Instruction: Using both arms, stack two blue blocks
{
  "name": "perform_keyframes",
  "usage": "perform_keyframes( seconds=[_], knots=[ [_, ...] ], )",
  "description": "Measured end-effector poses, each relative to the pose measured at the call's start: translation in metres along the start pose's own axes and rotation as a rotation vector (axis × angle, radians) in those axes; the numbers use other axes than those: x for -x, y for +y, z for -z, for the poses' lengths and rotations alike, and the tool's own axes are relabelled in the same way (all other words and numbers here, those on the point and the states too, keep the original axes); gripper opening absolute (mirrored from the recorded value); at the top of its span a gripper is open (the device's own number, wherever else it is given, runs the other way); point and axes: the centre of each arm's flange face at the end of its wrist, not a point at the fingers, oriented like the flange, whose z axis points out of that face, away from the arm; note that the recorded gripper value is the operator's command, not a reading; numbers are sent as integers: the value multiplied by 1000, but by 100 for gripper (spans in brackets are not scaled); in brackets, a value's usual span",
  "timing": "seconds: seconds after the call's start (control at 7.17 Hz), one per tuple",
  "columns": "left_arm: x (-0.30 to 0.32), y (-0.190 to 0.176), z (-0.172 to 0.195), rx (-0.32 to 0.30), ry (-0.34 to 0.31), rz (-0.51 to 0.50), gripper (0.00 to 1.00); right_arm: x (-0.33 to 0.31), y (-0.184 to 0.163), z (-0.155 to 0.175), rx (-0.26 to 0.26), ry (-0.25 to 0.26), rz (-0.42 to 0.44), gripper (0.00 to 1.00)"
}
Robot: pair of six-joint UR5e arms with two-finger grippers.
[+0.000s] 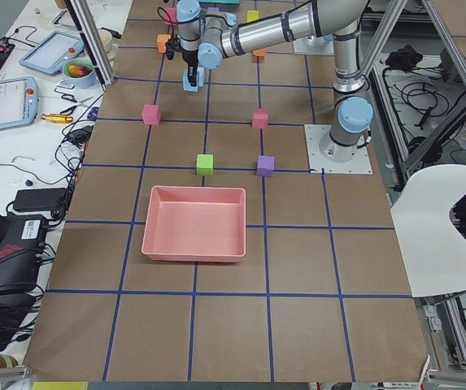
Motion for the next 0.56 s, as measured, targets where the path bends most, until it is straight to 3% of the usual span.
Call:
perform_keyframes(
  seconds=[0.28, 0.56],
  knots=[
    [-56, 5, -10, 4, 13, 32, 0, -42, 23, 40, -1, 22, 18, 100],
    [-92, 4, -23, 6, 16, 52, 0, -60, 66, 55, -4, 44, 28, 100]
  ],
)
